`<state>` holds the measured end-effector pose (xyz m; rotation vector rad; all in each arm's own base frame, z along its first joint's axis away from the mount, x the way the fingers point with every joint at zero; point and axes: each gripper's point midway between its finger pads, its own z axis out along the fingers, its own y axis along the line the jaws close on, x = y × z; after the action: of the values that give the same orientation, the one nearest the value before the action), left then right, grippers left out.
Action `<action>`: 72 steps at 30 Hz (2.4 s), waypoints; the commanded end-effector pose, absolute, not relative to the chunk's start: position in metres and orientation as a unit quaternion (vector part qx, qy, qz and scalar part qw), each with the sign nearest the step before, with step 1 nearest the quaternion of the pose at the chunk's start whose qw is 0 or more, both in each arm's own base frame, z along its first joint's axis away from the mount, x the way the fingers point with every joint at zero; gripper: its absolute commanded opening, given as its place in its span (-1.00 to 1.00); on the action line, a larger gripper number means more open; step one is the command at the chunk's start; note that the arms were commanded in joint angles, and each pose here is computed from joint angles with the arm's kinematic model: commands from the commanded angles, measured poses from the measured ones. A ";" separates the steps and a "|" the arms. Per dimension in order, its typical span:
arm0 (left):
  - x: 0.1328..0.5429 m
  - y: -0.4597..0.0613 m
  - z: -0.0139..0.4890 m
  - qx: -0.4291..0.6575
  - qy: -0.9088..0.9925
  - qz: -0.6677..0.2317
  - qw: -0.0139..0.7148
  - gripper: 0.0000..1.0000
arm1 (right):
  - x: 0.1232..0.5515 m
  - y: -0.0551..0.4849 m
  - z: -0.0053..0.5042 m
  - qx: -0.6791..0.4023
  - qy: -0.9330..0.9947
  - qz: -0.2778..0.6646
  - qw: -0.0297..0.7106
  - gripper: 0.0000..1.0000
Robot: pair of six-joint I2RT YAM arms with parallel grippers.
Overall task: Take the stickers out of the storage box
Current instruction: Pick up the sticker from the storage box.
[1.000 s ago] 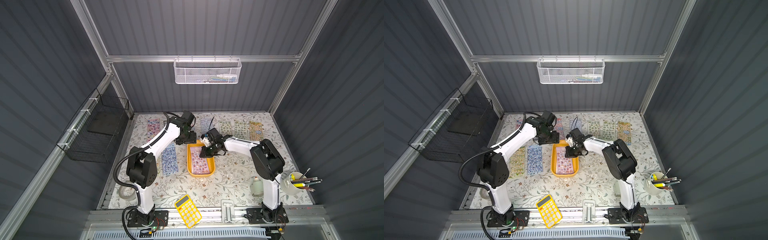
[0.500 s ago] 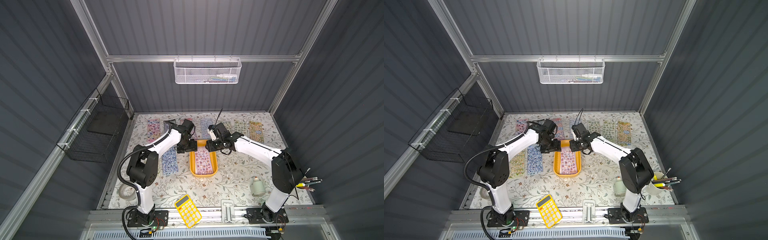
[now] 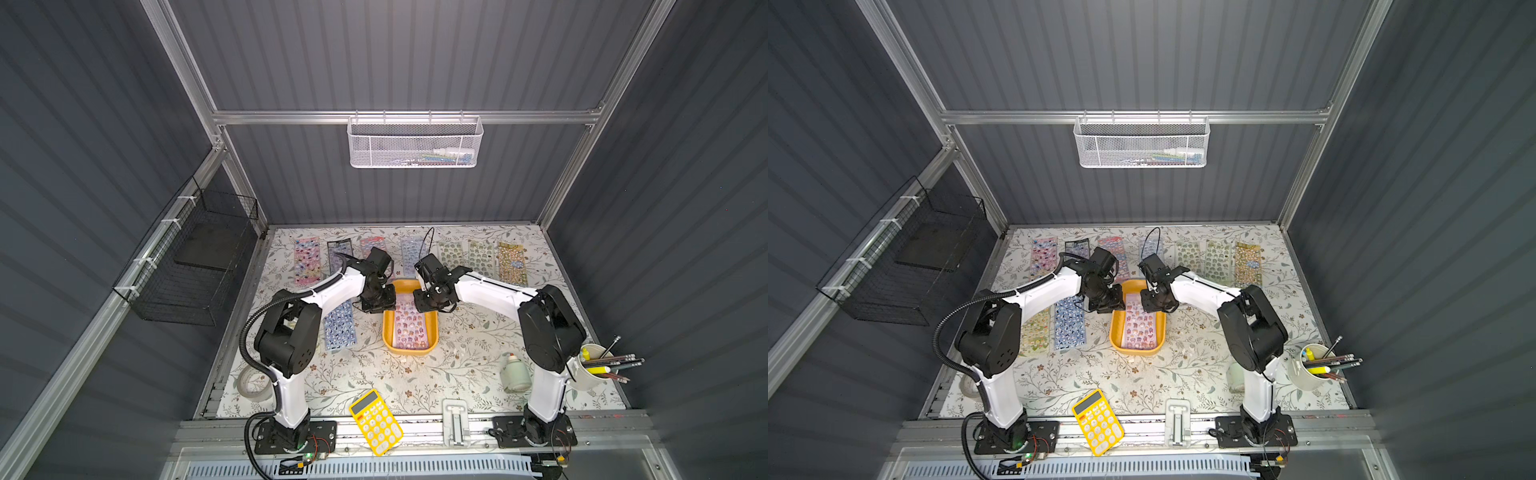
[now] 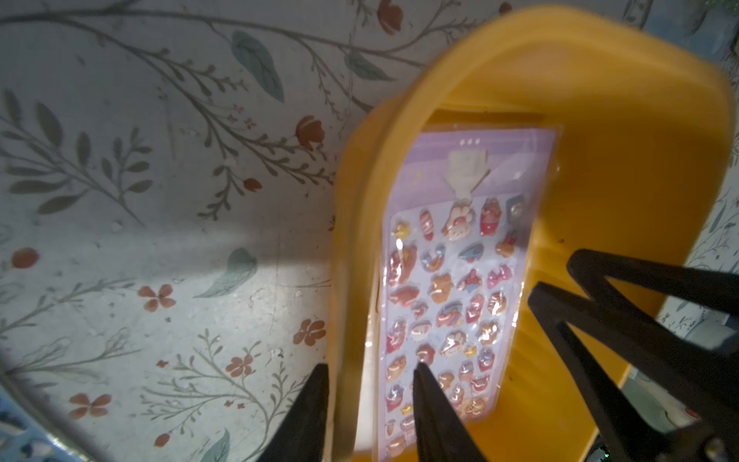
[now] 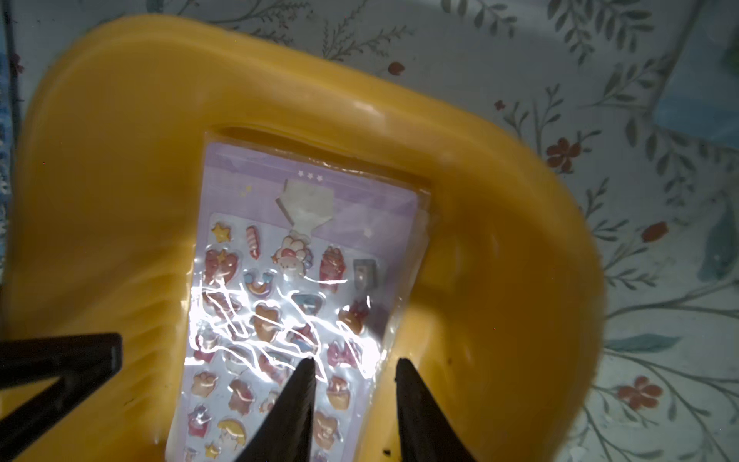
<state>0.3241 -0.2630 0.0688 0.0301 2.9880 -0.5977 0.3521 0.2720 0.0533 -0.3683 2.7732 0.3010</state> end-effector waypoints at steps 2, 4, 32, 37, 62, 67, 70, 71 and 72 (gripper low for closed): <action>0.320 -0.272 0.080 -0.002 0.974 -0.222 0.056 -0.27 | 0.354 0.264 0.043 -0.109 0.981 0.073 0.144 -0.23; 0.320 -0.272 0.080 -0.006 0.973 -0.223 0.056 -0.27 | 0.354 0.262 0.038 -0.097 0.984 0.069 0.136 -0.21; 0.326 -0.275 0.096 0.009 0.975 -0.204 0.087 0.65 | 0.342 0.343 0.027 -0.078 0.937 0.335 0.055 -0.47; 0.330 -0.266 0.097 0.014 0.979 -0.176 0.102 0.50 | 0.342 0.340 0.027 -0.073 0.936 0.341 0.057 -0.47; 0.358 -0.273 0.187 0.055 0.945 -0.259 0.194 -1.00 | 0.378 0.269 0.151 -0.079 0.924 0.252 0.276 -0.20; 0.374 -0.245 0.221 0.027 0.921 -0.307 0.237 -1.00 | 0.381 0.251 0.194 -0.093 0.907 0.222 0.344 0.98; 0.378 -0.226 0.232 0.017 0.915 -0.310 0.256 -1.00 | 0.380 0.240 0.211 -0.088 0.899 0.205 0.376 0.98; 0.378 -0.222 0.234 0.018 0.915 -0.309 0.260 -1.00 | 0.381 0.234 0.217 -0.083 0.895 0.195 0.392 0.98; 0.377 -0.219 0.235 0.019 0.915 -0.306 0.263 -1.00 | 0.381 0.229 0.222 -0.079 0.891 0.188 0.405 0.98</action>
<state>0.3857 -0.2195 0.2342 -0.0094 2.4780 -0.8022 0.3805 0.2502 0.2240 -0.2166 2.2681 0.6157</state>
